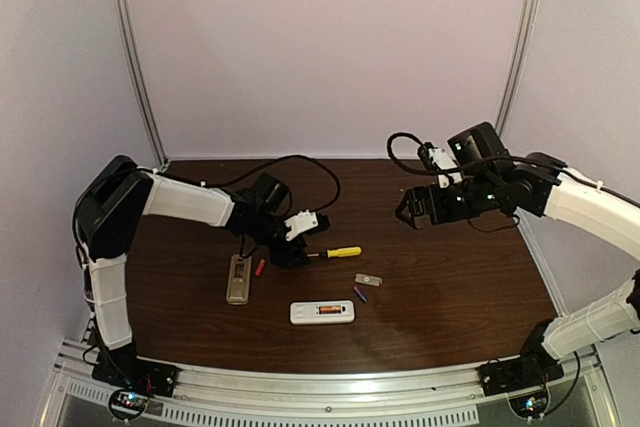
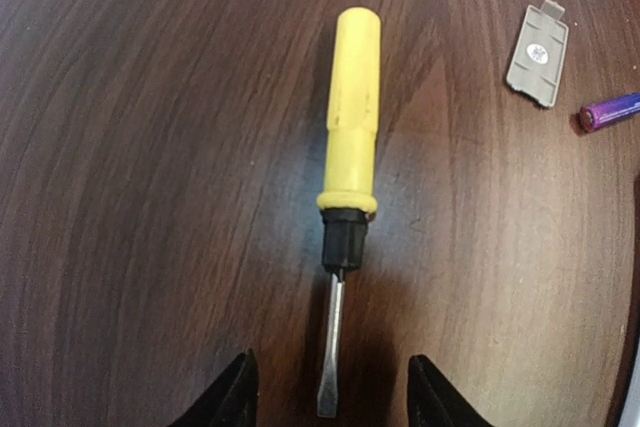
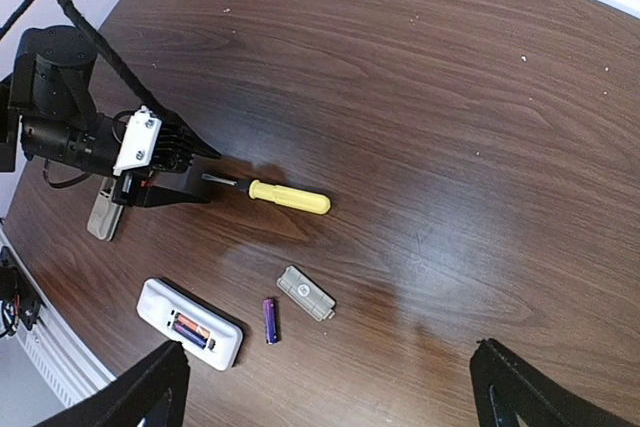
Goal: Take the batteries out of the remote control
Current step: Pick up the screwdriver from the center of the board.
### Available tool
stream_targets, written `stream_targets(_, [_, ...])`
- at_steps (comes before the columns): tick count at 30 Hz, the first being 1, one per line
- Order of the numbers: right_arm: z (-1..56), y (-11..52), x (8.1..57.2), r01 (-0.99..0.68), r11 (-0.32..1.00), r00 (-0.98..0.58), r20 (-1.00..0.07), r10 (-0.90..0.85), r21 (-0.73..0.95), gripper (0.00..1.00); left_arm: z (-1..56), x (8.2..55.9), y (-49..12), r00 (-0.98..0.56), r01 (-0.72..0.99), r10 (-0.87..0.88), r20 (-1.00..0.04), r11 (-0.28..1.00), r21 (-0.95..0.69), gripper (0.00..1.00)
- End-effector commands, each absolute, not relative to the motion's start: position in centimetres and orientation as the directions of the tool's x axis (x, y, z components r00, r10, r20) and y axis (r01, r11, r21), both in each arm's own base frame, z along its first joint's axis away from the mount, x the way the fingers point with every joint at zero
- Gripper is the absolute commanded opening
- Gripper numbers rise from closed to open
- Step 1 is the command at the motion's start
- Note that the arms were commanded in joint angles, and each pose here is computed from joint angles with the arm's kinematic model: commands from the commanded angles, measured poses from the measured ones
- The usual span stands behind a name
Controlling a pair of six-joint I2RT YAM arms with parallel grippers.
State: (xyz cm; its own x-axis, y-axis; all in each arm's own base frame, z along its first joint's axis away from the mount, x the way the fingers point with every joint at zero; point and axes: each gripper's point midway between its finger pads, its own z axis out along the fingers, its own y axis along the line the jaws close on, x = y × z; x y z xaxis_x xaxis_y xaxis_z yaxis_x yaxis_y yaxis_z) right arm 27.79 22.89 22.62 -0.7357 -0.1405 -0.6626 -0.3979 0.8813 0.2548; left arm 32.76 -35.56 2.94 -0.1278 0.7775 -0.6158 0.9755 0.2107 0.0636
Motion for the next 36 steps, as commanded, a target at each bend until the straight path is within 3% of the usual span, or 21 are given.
stream_targets(1, [23.7,23.2,28.8,-0.376,0.887,-0.73,-0.675,-0.106,0.267,1.0,3.2,34.0,-36.6,-0.084,0.977,0.757,-0.648,0.191,0.097,0.51])
stream_targets(25, [23.2,23.7,28.9,-0.386,0.881,-0.739,-0.663,-0.118,0.274,1.0,1.5,34.1,-37.7,-0.148,0.977,0.737,-0.659,0.211,0.017,0.28])
stream_targets(32, [23.0,23.7,28.8,-0.393,0.881,-0.739,-0.661,-0.13,0.265,1.0,0.9,33.9,-37.6,-0.161,0.977,0.744,-0.648,0.211,-0.001,0.11])
stream_targets(36, [23.0,23.7,28.8,-0.398,0.879,-0.737,-0.661,-0.137,0.261,1.0,0.6,33.7,-37.5,-0.172,0.977,0.75,-0.639,0.215,-0.011,0.09])
